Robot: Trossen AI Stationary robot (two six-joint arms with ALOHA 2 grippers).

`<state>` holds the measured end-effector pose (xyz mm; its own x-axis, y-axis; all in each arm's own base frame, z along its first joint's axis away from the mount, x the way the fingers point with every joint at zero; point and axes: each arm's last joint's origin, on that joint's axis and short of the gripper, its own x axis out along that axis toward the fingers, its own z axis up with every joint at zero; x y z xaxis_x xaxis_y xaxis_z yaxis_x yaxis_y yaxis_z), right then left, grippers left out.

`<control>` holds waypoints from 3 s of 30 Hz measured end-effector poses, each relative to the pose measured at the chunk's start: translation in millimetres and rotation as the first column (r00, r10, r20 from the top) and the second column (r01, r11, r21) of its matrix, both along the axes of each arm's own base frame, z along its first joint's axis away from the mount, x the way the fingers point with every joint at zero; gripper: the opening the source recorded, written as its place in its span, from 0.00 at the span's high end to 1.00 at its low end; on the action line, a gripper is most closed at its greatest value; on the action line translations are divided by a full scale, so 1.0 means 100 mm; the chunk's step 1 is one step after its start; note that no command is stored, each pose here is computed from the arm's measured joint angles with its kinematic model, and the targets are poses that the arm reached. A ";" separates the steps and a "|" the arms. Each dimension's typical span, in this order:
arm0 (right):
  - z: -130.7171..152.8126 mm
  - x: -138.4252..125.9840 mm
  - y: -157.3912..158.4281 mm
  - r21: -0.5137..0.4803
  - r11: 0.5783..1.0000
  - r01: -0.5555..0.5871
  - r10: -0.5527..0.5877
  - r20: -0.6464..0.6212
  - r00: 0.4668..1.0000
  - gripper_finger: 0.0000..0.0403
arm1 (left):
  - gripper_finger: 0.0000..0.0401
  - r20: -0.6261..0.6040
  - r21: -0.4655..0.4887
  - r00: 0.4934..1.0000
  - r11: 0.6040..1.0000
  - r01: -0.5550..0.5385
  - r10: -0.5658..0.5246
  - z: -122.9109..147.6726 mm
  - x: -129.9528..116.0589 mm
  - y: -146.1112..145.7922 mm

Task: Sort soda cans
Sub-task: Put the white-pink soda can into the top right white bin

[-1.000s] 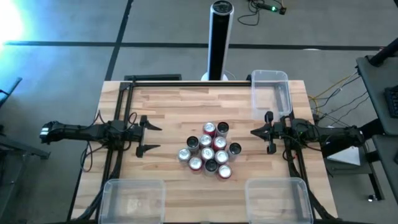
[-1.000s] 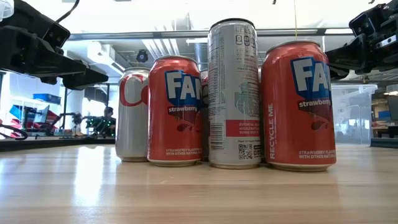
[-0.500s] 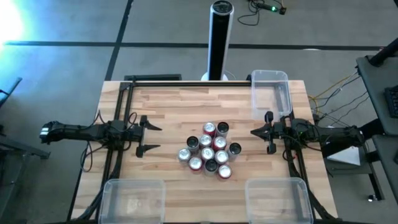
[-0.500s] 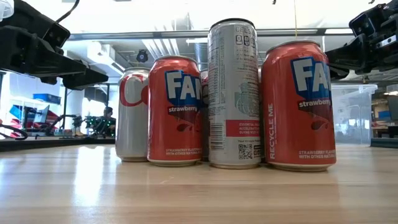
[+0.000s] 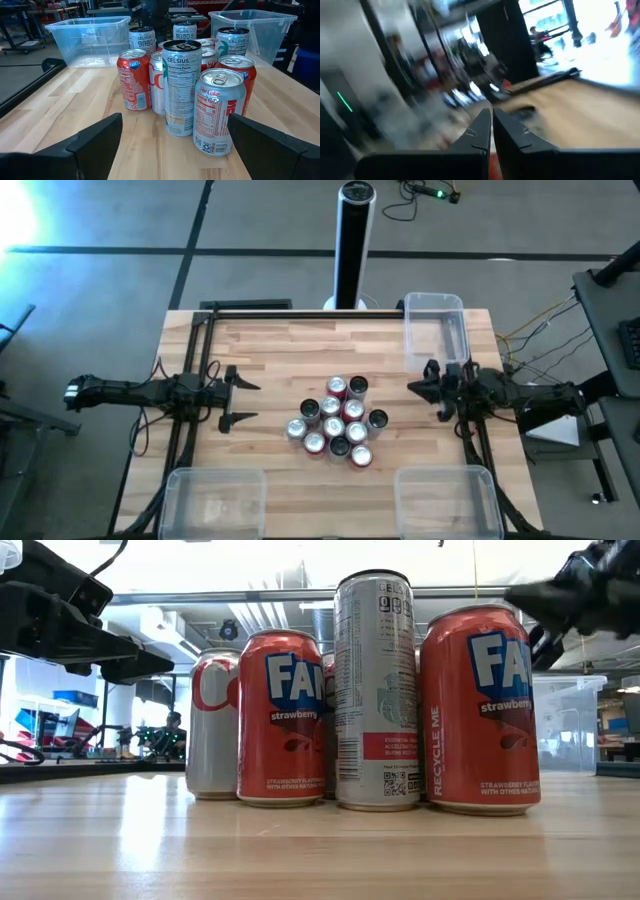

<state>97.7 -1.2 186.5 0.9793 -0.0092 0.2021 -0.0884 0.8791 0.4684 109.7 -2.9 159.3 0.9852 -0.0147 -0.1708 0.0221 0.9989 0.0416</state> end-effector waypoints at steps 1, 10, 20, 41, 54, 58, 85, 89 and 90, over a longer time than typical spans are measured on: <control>0.02 -0.01 0.00 0.084 0.996 -0.020 0.017 0.026 1.000 0.97 | 0.14 0.000 0.000 1.000 1.000 0.000 0.000 0.00 0.00 0.00; 0.17 -0.09 -0.13 0.354 0.871 0.341 -0.418 0.169 0.893 0.97 | 0.14 0.000 0.000 1.000 1.000 0.000 0.000 0.00 0.00 0.00; 0.26 -0.19 -0.20 0.550 0.697 0.460 -0.651 0.217 0.727 0.97 | 0.14 0.000 0.000 1.000 1.000 0.000 0.000 0.00 0.00 0.00; 1.21 0.06 -0.14 -0.239 0.869 0.434 -0.494 -0.375 0.784 0.47 | 0.14 0.000 0.000 1.000 1.000 0.000 0.000 0.00 0.00 0.00; 1.43 0.24 -0.02 -0.313 0.949 -0.036 -0.138 -0.515 0.846 0.14 | 0.14 0.000 0.000 1.000 1.000 0.000 0.000 0.00 0.00 0.00; 1.30 0.41 0.02 -0.298 0.945 -0.133 -0.073 -0.592 0.803 0.10 | 0.14 0.000 0.000 1.000 1.000 0.000 0.000 0.00 0.00 0.00; 0.68 1.39 0.80 -0.279 0.913 -0.296 -0.126 -0.886 0.447 0.09 | 0.14 0.000 0.000 1.000 1.000 0.000 0.000 0.00 0.00 0.00; 0.63 1.48 0.81 -0.284 0.911 -0.297 -0.145 -0.898 0.414 0.09 | 0.14 0.000 0.000 1.000 1.000 0.000 0.000 0.00 0.00 0.00; 0.61 1.50 0.80 -0.291 0.909 -0.298 -0.155 -0.901 0.405 0.09 | 0.14 0.000 0.000 1.000 1.000 0.000 0.000 0.00 0.00 0.00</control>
<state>248.1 79.1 247.7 0.5744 -0.0823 -0.8144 0.1069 0.9940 -0.0251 109.7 -2.9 159.3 0.9852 -0.0150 -0.1710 0.0224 0.9989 0.0415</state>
